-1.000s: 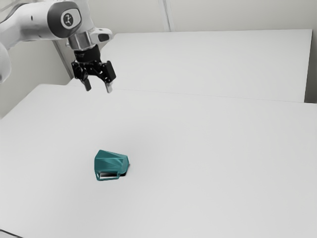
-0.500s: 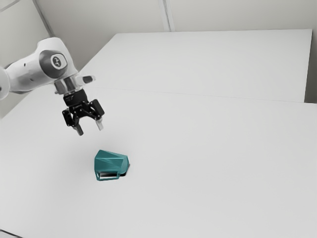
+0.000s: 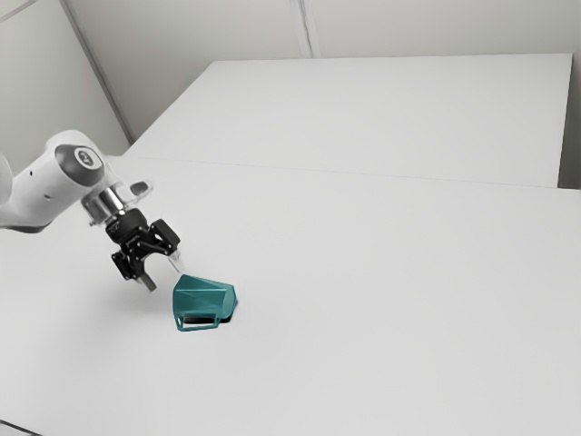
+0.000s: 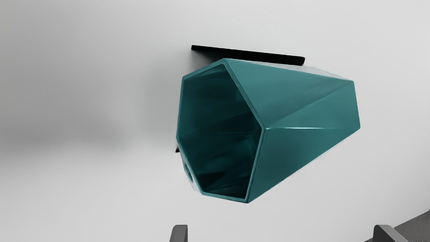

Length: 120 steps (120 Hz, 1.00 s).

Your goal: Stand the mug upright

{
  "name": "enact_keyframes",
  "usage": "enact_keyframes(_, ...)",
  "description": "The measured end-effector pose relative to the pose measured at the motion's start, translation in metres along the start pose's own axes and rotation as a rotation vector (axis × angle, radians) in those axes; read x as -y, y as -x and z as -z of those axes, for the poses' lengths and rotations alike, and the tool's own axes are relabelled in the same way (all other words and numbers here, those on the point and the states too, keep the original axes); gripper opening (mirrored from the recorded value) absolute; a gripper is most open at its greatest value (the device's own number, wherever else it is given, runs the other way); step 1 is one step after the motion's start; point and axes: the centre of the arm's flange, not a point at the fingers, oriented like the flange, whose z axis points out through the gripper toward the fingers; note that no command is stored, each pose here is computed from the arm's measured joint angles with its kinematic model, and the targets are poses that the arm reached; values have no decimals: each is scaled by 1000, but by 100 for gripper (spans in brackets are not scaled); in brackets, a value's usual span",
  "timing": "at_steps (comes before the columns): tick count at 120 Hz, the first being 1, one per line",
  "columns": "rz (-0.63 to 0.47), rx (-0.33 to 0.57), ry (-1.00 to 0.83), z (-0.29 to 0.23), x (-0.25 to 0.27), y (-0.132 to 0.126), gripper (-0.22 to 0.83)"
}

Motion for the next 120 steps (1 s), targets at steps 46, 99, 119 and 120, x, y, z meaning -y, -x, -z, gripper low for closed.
enact_keyframes(46, -140, -110, 107, -4, 17, -13, 62)
enact_keyframes(99, -235, -174, 192, -26, 23, -17, 62)
enact_keyframes(119, -261, -172, 212, -38, 27, -14, 62)
enact_keyframes(120, -263, -172, 212, -38, 27, -13, 62)
